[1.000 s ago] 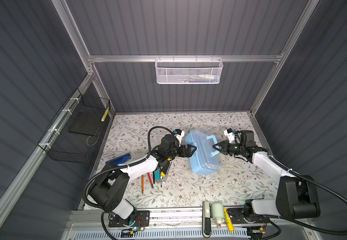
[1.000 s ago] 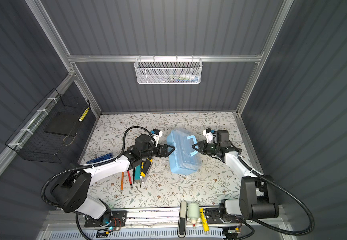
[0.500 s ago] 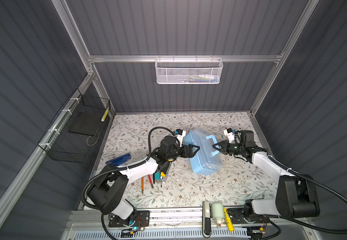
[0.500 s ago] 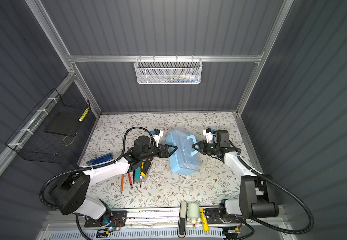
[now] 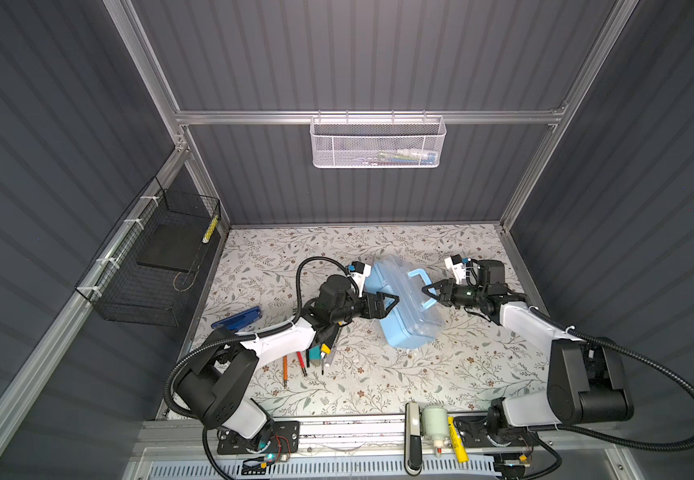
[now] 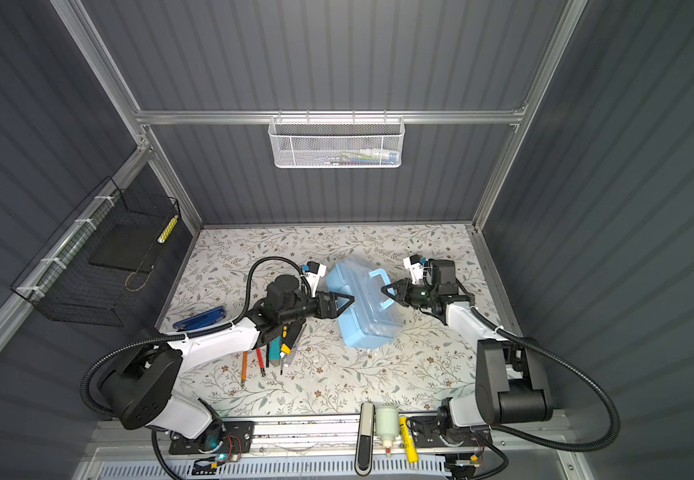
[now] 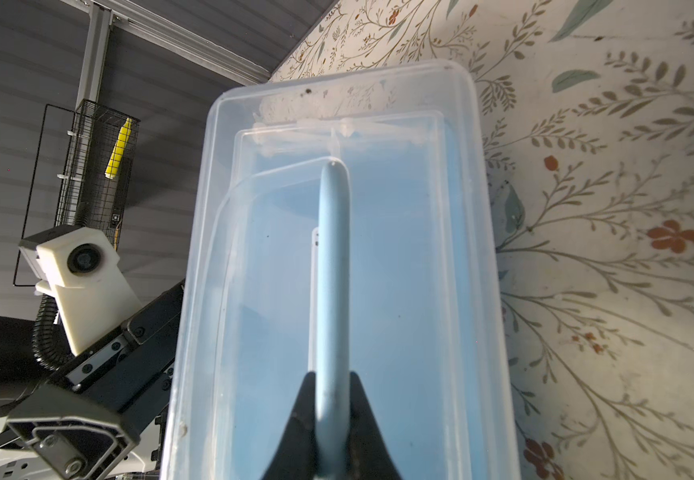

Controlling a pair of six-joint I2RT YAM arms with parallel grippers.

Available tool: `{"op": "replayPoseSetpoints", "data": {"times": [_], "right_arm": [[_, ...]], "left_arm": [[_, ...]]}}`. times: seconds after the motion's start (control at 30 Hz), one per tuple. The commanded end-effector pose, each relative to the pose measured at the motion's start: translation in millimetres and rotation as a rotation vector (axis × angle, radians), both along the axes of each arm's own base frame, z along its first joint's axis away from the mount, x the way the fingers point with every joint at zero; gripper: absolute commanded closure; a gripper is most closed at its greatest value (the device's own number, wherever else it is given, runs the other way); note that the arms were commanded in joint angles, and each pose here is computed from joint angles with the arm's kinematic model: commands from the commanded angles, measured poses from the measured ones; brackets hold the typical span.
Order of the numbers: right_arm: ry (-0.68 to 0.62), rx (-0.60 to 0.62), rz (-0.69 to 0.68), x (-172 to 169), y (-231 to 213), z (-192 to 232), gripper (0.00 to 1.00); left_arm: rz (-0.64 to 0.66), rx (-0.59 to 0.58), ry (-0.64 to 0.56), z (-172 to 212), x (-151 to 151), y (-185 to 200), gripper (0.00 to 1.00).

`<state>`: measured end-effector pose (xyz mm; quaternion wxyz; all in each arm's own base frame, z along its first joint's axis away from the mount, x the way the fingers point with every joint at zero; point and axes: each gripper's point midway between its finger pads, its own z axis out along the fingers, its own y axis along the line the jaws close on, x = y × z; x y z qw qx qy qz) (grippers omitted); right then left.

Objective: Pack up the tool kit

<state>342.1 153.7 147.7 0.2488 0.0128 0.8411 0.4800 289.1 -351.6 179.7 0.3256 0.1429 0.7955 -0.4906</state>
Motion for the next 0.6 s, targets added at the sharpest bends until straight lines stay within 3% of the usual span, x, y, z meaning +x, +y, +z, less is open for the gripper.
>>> {"op": "replayPoseSetpoints", "data": {"times": [0.0,0.57], "right_arm": [[0.023,-0.054,-0.009,-4,-3,-20,1.0],[-0.057,-0.133,-0.012,-10,2,-3,1.0]], "left_arm": [[-0.032,-0.022,0.012,-2,-6,-5,0.01],[-0.103,-0.088,0.078,-8,-15,-24,0.01]]}}
